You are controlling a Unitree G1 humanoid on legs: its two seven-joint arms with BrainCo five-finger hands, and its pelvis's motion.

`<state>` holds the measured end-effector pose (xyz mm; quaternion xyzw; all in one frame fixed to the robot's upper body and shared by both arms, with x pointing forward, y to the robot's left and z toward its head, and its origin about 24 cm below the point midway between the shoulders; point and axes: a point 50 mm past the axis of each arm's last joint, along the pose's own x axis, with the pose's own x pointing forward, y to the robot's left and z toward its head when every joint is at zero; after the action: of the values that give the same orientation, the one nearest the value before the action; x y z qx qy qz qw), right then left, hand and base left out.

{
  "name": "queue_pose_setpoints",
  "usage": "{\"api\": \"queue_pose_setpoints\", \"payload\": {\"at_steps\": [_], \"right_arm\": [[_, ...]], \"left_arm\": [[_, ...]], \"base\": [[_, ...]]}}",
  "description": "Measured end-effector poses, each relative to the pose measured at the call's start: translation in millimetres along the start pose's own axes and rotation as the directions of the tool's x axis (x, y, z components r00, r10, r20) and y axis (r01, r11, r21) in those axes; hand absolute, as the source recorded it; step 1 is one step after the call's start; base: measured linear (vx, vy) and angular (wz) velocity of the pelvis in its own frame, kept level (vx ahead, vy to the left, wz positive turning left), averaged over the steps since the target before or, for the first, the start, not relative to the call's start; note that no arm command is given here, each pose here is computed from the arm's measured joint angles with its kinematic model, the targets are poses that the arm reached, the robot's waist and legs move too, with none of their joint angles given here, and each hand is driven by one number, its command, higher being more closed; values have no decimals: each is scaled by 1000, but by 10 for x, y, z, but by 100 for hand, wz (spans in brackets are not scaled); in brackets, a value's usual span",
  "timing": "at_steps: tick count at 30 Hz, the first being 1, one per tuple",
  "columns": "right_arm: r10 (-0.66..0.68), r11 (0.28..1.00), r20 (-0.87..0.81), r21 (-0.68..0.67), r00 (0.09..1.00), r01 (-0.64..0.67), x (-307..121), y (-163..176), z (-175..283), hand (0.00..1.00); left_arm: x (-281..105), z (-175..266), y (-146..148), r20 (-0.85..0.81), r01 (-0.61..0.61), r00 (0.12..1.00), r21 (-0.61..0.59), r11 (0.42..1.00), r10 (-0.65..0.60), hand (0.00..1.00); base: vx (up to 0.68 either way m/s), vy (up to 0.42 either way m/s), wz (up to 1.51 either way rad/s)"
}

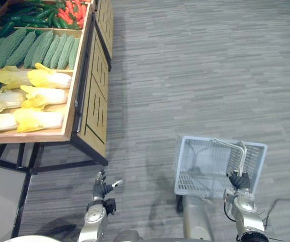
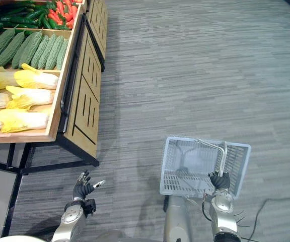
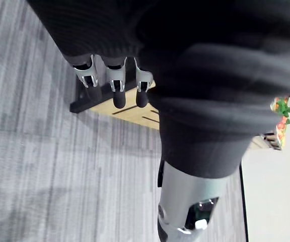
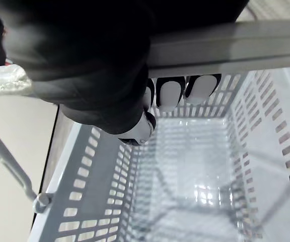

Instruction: Pick vegetable in the basket

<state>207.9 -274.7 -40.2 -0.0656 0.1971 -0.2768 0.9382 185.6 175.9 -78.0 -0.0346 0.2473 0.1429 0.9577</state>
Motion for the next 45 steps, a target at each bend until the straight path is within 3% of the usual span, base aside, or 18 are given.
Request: {"api": "queue_pose_setpoints", "payload": {"at_steps": [6, 11, 13, 20, 26, 32, 40, 43, 45], "right_arm": [[2, 998, -65, 67, 998, 2, -225, 80, -192, 100], [-84, 991, -78, 97, 993, 92, -246, -138, -229, 100], [-125, 989, -129, 68, 984, 134, -245, -277, -359, 100], [-124, 990, -219, 36, 968, 135, -218, -284, -551, 100], [-98, 992, -196, 57, 976, 111, -217, -233, -538, 100], [-79, 990, -213, 94, 974, 101, -446, -162, -655, 100], [-102, 986, -238, 101, 966, 129, -564, -283, -740, 100], [-123, 983, -248, 106, 961, 153, -630, -352, -776, 100], [-128, 980, -262, 115, 957, 163, -638, -367, -803, 100]], "left_arm": [[-110, 71, -24, 51, -1, 999, -52, 999, 4, 0], [-162, 316, -35, 161, 17, 987, -72, 997, -5, 0], [-170, 540, -49, 254, 39, 967, -71, 997, -20, 0], [-314, 1109, -201, 502, 131, 862, -94, 987, -67, 0], [-449, 1351, -161, 614, 112, 789, -139, 984, -3, 0], [-517, 1420, -256, 653, 131, 757, -106, 986, -30, 0], [-559, 1354, -415, 630, 174, 775, -135, 975, -51, 0], [-554, 1377, -434, 640, 169, 766, -112, 979, -59, 0], [-502, 1350, -453, 634, 130, 769, -28, 991, -83, 0]], "base": [[486, -193, 65], [391, 66, 66], [403, 149, 90], [356, 146, 67], [331, -41, 96], [238, -279, 116], [163, -301, 103], [-4, -76, 95], [-62, 33, 29]]}}
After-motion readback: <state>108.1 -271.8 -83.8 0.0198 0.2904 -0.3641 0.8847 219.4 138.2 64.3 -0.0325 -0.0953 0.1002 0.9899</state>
